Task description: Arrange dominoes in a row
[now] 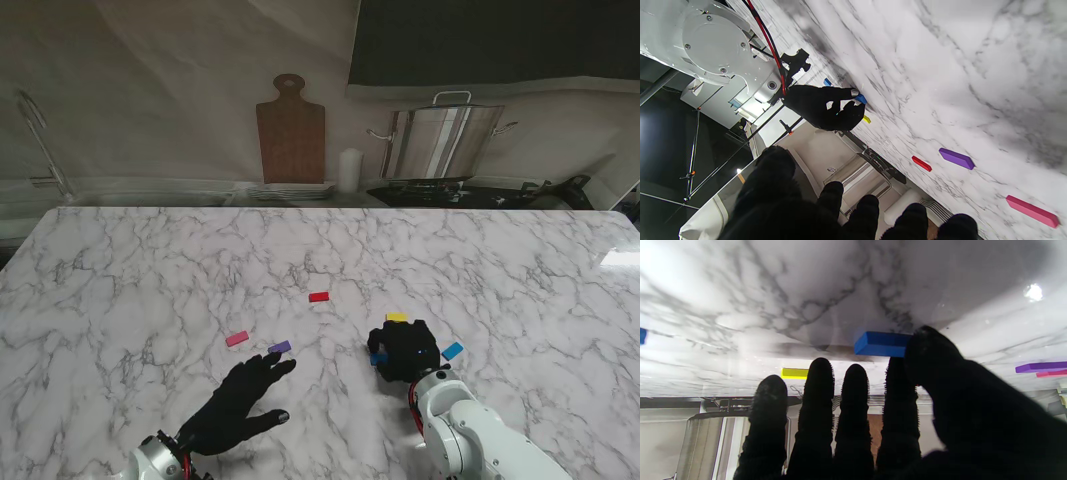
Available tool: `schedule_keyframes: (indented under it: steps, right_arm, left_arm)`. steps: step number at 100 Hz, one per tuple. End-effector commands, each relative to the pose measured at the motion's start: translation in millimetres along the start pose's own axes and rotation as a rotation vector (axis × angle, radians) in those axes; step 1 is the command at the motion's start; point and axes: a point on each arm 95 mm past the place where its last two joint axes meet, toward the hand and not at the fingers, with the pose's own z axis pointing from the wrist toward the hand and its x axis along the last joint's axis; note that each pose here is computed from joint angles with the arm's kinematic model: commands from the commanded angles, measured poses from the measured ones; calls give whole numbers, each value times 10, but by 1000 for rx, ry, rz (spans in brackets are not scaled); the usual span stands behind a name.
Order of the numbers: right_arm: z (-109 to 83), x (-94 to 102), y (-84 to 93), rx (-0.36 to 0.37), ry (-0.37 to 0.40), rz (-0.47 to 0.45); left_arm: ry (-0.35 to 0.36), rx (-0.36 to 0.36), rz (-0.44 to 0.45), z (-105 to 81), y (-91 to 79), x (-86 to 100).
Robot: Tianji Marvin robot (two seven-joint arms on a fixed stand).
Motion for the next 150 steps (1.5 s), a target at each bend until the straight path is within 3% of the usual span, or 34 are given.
schedule_keyframes:
  steps: [1,150]
  right_arm:
    - [-2,-6,-37,10,-2,-6]
    - [32,-7,-64,32,43,-3]
  left_arm:
    - [-1,-26,-1,-13,38,-5]
    - [-2,-39,8,-22,4,4]
